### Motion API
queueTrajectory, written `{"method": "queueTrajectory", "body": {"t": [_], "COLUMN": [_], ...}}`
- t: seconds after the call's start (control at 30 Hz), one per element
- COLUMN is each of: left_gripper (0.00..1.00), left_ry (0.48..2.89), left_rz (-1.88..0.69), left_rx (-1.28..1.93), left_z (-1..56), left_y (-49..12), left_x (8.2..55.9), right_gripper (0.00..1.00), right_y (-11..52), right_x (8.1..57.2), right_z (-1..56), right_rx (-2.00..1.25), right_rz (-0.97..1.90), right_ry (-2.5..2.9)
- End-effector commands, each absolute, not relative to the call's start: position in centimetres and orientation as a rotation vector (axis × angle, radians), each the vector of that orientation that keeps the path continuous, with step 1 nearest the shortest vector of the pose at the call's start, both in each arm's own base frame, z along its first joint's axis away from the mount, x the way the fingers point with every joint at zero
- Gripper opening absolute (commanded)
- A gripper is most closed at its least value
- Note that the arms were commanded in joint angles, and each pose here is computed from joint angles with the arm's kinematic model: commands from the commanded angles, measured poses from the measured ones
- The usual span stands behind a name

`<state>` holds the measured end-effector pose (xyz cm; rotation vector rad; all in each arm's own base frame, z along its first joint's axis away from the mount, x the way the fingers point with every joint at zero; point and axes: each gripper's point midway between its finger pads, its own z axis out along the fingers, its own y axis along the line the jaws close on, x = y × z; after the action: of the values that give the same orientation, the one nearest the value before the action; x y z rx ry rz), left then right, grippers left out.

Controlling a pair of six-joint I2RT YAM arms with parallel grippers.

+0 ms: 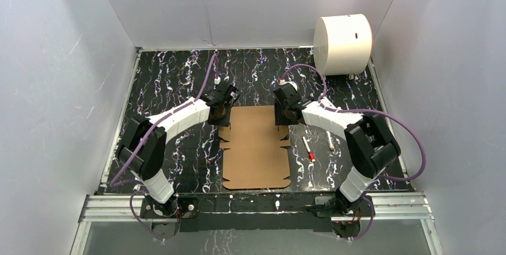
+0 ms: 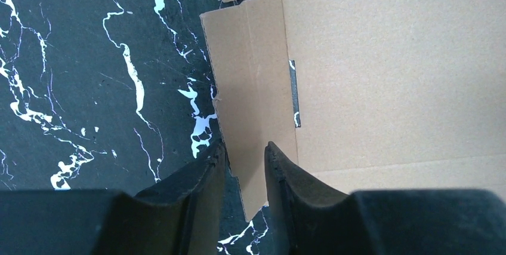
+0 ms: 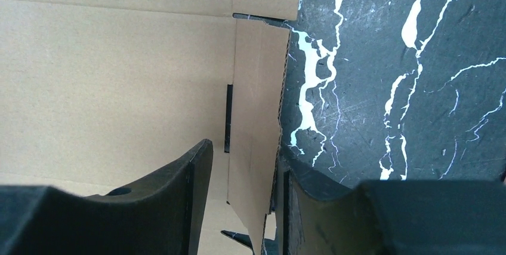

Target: Fold the paper box

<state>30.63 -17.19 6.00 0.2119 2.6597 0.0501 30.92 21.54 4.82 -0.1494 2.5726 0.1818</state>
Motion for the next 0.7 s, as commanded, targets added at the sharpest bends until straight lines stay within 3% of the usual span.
{"method": "queueTrajectory", "body": {"t": [0.0,0.33,0.67], "left_gripper": [0.25,0.02,0.01], "left_ry": [2.650,2.660,2.633], "left_rz": [0.046,0.106,0.309], "left_rx": [0.217,0.257,0.374], "left_z": [7.0,6.9,6.7], "left_y": [-16.9,-17.2,-18.0], "left_x": [30.6,31.5,31.7], "right_gripper": [0.48,0.40,0.39], "right_y": [22.9,23.1,23.5], "right_x": [31.9,32.4,32.7], "right_z": [6.8,6.8,6.6], "right_rx": [-0.124,-0.136,-0.144], "right_rz": [0.267,0.240,0.231], "right_ry": [2.505,2.521,2.536]}}
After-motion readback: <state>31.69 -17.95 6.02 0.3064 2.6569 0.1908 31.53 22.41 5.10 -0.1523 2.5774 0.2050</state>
